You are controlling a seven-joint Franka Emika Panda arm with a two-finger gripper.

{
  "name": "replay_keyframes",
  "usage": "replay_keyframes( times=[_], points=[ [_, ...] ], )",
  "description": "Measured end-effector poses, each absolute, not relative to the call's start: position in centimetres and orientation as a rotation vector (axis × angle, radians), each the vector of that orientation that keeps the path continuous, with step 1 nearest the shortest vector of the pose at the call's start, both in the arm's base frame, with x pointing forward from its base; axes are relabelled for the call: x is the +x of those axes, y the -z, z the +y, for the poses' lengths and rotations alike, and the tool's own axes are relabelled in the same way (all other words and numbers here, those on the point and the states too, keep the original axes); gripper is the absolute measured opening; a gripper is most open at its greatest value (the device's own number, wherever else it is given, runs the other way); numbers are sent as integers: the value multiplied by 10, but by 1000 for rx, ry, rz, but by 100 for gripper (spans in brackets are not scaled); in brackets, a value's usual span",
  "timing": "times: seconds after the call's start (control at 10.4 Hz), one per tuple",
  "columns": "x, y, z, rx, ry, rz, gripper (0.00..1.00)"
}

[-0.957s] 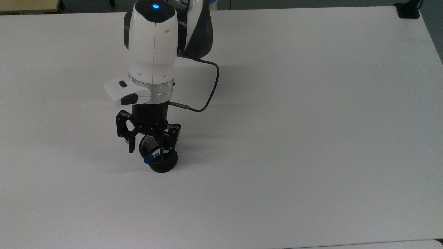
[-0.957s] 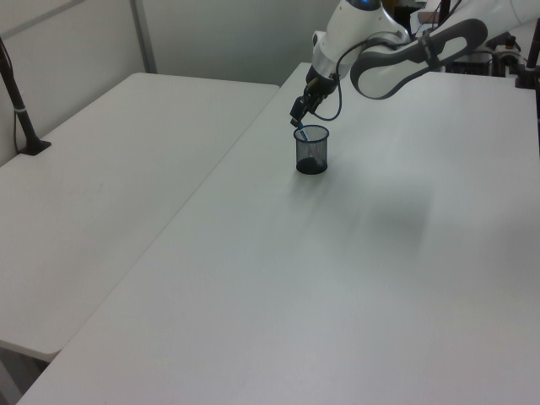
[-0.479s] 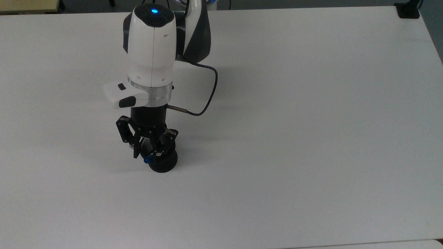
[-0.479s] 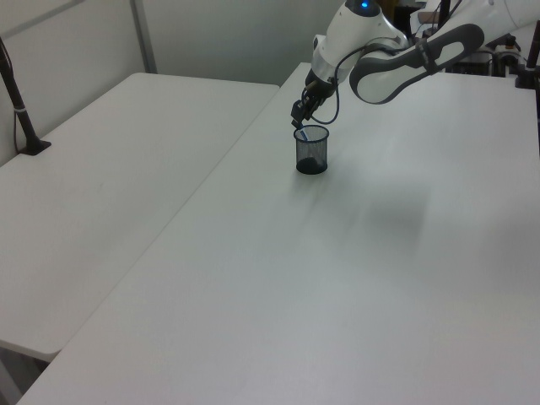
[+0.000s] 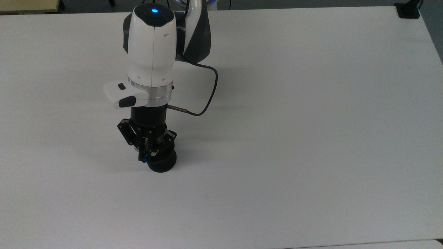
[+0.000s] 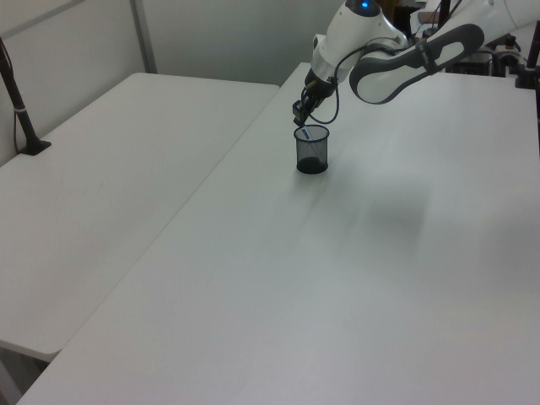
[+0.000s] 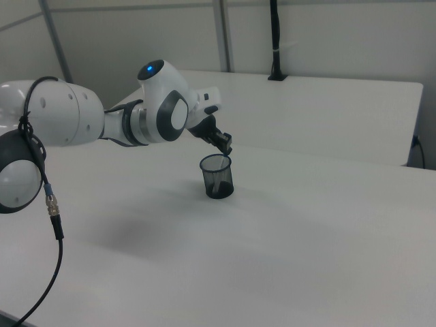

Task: Remove the marker
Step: 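Close the gripper on the marker's blue cap, then lift the marker out of the cup and move it beside the cup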

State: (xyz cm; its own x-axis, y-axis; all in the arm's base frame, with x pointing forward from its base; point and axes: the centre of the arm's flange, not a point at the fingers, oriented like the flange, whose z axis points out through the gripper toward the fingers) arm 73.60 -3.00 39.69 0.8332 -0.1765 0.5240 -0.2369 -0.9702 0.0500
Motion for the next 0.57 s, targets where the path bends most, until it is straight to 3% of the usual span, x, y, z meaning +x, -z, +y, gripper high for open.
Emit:
replay_keyframes(
  times=[0.29, 0.57],
  points=[
    [738, -402, -30, 2895, -834, -327, 17],
    [739, -451, -30, 2864, -952, -331, 17]
  ],
)
